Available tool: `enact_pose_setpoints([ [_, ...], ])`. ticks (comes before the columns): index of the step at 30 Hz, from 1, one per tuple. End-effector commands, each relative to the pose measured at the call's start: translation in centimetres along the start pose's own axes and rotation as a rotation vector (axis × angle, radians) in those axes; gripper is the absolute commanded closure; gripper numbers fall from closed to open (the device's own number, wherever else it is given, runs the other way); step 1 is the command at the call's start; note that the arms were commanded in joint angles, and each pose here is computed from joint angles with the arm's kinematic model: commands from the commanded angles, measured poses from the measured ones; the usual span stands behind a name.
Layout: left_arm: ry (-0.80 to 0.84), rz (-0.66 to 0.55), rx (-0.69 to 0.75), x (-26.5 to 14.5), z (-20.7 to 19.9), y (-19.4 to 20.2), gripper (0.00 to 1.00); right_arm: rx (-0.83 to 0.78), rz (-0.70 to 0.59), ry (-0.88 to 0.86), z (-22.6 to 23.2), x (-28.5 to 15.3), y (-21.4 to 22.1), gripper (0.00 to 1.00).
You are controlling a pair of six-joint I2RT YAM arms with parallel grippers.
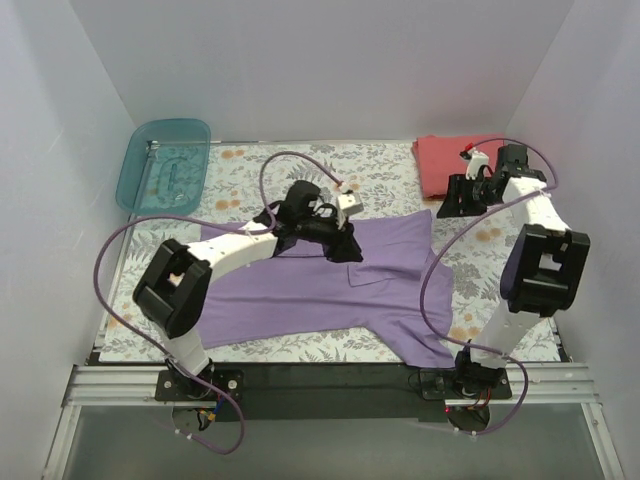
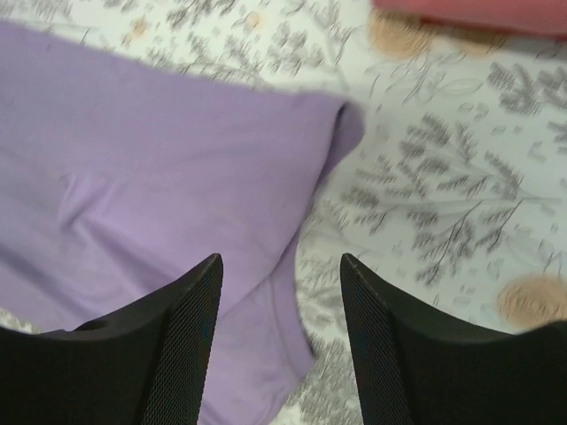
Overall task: Fold and stack the t-shirts
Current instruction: Fold the tshirt
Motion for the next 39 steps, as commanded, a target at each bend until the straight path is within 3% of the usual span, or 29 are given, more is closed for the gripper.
enact_pose_setpoints([
  [1,-0.073,-0.026,-0.326,-4.8,-1.6,0.4,0.68,-0.041,0.037,-0.067,3.7,-4.5,4.4,0.46],
  [3,-0.087,-0.003,-0.446,-5.1,-2.7,1.3,0.68,-0.017,0.062,-0.104,4.7,-5.3,6.3,0.51],
  [9,-0.079,0.05,-0.853,-3.9,-3.5,4.4,0.65,-0.001,0.131,-0.199,6.4,-4.0,11.5,0.54],
  [14,-0.114,0.037,-0.94,-2.7,-2.5,5.3,0.6,-0.077,0.158,-0.172,6.3,-1.1,14.7,0.55],
  [19,-0.106,0.063,-1.012,-1.5,-1.4,6.1,0.6,-0.093,0.141,-0.155,6.5,0.1,14.1,0.53],
  [28,-0.121,0.089,-1.093,-0.2,-0.1,7.2,0.57,-0.105,0.224,-0.074,6.6,1.9,14.1,0.51],
  [39,-0.122,0.083,-1.101,0.1,0.3,7.0,0.56,-0.135,0.251,0.028,6.5,2.2,13.4,0.5],
])
Point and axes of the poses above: each gripper's point midway between its finger pads, its own x axis out along the fingers, its own z axis along the line the jaws close on, y = z × x, the point moved 10 cm from there along -x, back along the fingers, and after that the axes turned 6 degrees about x, right-handed, at the moved point
